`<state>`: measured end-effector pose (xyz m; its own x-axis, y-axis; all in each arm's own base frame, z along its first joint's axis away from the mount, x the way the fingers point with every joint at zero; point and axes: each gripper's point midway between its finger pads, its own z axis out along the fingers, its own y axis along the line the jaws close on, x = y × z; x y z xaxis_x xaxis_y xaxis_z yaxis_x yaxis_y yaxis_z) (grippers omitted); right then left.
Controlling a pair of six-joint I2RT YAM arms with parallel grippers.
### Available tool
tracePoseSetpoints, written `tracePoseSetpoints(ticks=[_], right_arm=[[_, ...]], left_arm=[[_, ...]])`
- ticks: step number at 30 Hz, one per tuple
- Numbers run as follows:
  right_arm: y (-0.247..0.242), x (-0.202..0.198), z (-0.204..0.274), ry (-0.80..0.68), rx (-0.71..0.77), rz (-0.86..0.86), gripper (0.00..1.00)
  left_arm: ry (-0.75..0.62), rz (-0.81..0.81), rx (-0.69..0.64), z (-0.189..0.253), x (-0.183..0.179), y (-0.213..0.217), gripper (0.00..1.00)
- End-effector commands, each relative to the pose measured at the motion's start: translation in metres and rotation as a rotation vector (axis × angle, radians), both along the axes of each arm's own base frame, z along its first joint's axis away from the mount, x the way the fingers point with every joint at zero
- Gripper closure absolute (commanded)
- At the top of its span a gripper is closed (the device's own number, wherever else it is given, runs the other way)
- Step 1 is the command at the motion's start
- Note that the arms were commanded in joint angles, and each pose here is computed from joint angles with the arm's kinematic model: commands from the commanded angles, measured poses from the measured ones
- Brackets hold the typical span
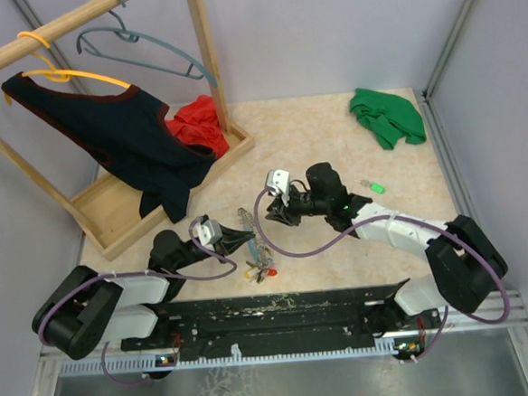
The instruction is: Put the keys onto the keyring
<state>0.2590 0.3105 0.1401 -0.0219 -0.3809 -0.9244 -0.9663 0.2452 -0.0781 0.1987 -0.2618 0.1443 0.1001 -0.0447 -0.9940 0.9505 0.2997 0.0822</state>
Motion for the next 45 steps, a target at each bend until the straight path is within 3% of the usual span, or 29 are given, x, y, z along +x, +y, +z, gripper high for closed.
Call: tracePoseSetpoints(ticks=[1,14,28,38,45], right_arm=[[0.002,-0.014,0.04,-0.089,0.11,0.071,0.74],[0.019,-0.053,0.038,-0.087,0.203,0.325,0.74],[0.027,-0.061,0.014,0.068,0.154,0.372,0.74],[0.025,-0.072,0.018,0.069,0.127,0.393,1.0],[0.022,-0.08,-0.001,-0.045,-0.013,0.368,1.0]], left_arm=[[-0.061,-0.017,-0.037,0.015,-0.001,-0.002,1.0],[-0.056,-0.04,-0.037,0.014,-0.003,-0.005,1.0],[-0.061,-0.032,-0.043,0.017,-0.002,-0.004,1.0],[-0.046,-0.003,-0.041,0.015,0.004,-0.003,1.0],[-0.026,0.035,-0.037,0.013,0.011,-0.001,1.0]])
